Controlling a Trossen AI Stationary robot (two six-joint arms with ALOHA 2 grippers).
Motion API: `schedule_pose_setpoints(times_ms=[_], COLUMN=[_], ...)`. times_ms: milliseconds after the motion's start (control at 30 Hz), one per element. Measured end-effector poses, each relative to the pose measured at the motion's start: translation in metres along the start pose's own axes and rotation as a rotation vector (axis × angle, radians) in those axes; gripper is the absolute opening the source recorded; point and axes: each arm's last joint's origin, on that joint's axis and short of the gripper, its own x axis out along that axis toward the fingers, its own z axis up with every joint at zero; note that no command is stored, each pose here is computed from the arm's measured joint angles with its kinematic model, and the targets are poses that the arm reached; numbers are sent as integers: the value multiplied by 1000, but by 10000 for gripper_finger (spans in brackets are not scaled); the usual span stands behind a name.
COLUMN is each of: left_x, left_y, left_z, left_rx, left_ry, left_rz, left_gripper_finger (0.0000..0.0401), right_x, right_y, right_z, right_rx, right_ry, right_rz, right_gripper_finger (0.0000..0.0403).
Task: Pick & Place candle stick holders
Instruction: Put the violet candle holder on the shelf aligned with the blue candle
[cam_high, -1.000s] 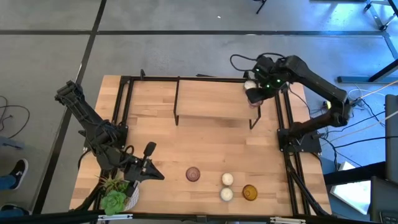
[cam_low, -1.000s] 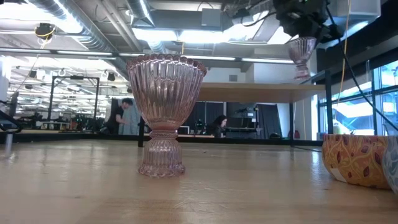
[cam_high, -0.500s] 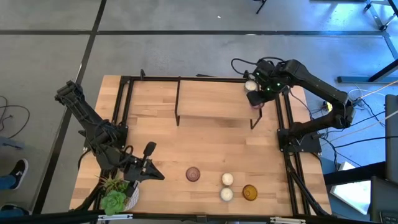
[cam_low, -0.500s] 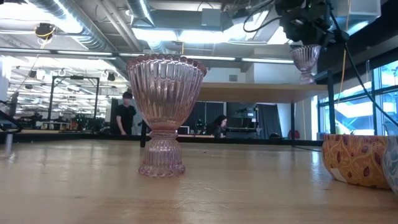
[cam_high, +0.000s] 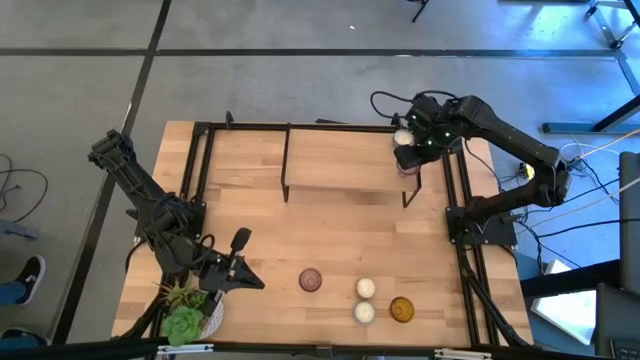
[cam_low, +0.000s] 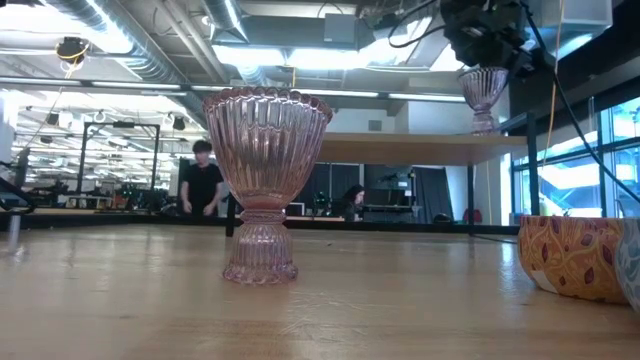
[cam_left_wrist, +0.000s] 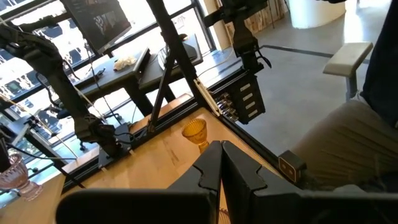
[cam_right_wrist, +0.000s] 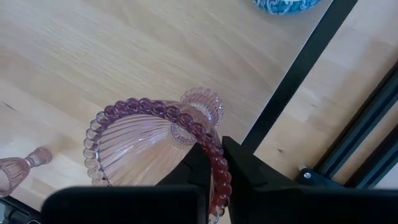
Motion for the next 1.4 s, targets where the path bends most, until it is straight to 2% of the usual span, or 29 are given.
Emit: schedule_pose_setpoints(times_ms=[700, 1400], left_x=[0, 0], left_y=[0, 0], left_z=[0, 0], left_rx=[0, 0], left_ry=[0, 0], left_rz=[0, 0], left_gripper_finger=[4, 4], right_x=[9, 9], right_y=[4, 4], right_z=[8, 9], right_rx=[-10, -31], right_ry=[26, 1], right_rz=[-7, -23], right_gripper_finger=[25, 98])
